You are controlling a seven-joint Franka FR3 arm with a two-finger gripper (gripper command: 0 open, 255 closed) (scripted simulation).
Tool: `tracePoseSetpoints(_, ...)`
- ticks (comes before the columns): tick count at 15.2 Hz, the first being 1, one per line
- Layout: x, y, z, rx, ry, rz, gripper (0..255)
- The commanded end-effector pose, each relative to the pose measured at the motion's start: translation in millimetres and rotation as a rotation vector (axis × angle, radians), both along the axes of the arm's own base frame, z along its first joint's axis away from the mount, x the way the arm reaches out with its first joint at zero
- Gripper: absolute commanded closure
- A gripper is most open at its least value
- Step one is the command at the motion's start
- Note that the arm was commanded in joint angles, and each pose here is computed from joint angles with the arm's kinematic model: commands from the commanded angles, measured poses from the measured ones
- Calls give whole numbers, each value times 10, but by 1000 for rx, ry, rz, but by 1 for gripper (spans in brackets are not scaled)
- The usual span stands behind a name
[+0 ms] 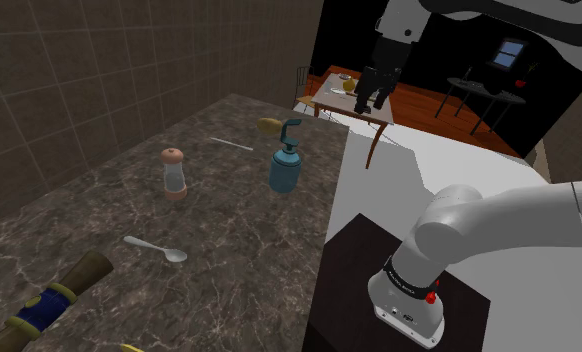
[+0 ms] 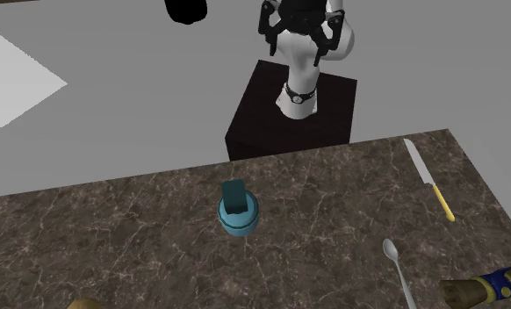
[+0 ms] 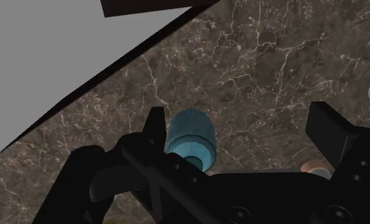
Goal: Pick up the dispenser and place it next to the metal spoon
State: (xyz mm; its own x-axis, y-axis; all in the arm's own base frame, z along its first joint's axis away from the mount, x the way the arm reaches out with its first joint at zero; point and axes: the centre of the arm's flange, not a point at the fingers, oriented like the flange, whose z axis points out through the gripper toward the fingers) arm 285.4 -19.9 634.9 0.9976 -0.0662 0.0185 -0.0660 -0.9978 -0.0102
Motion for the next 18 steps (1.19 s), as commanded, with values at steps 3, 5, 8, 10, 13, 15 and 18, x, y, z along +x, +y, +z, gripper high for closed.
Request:
tracePoseSetpoints(3, 113, -118, -189, 4, -24, 46, 0)
tracePoseSetpoints(5, 236, -230, -376, 7, -47, 92, 0)
tracePoseSetpoints(8, 438, -386, -652, 13, -82, 161, 0)
tracePoseSetpoints(10, 583, -481, -832, 16, -106, 207, 0)
tracePoseSetpoints(13, 817, -609, -1096, 22, -141, 276, 0)
tracePoseSetpoints(15, 983, -684, -1267, 25, -165, 322, 0)
tracePoseSetpoints(18, 1245, -781, -1518, 31, -200, 391, 0)
